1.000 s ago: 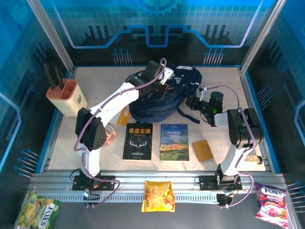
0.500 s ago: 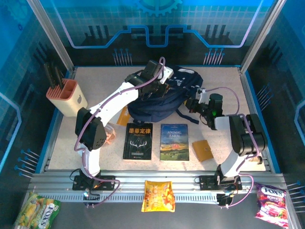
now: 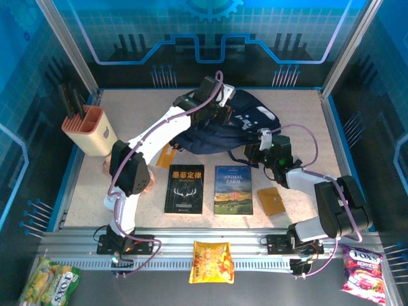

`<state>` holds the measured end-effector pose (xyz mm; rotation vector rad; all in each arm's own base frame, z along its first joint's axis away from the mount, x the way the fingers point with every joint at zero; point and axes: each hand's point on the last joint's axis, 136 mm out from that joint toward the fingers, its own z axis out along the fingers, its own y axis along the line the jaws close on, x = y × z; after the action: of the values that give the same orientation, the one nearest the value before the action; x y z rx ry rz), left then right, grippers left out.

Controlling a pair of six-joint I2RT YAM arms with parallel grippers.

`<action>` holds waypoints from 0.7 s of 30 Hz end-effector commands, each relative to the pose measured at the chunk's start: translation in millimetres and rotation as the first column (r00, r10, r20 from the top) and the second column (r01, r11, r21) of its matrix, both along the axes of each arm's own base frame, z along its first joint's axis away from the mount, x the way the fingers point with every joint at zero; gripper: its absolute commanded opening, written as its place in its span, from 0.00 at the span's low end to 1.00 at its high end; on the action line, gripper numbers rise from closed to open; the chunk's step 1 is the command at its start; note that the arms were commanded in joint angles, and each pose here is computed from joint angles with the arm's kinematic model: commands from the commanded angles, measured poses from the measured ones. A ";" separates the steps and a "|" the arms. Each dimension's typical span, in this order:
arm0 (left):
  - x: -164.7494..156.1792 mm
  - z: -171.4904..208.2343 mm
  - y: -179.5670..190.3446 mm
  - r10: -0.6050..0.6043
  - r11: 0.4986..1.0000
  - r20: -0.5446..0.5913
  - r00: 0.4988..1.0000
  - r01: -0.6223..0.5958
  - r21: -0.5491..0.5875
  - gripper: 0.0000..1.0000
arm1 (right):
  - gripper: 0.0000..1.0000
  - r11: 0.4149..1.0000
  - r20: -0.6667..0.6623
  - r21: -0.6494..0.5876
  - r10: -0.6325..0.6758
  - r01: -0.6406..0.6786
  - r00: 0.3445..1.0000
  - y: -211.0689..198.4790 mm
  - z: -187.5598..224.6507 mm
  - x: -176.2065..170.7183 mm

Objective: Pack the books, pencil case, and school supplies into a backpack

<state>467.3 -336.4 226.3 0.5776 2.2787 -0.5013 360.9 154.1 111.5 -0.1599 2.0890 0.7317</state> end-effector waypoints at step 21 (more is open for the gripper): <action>-50.7 -51.1 17.0 -0.229 0.956 -0.116 0.966 0.246 0.160 0.47 | 0.06 0.999 -0.129 -0.006 -0.047 0.047 0.991 9.4 -16.5 -16.1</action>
<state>451.0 -334.2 182.5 0.7447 2.3354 -0.4746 332.6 156.3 79.2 -0.0493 2.2583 0.7119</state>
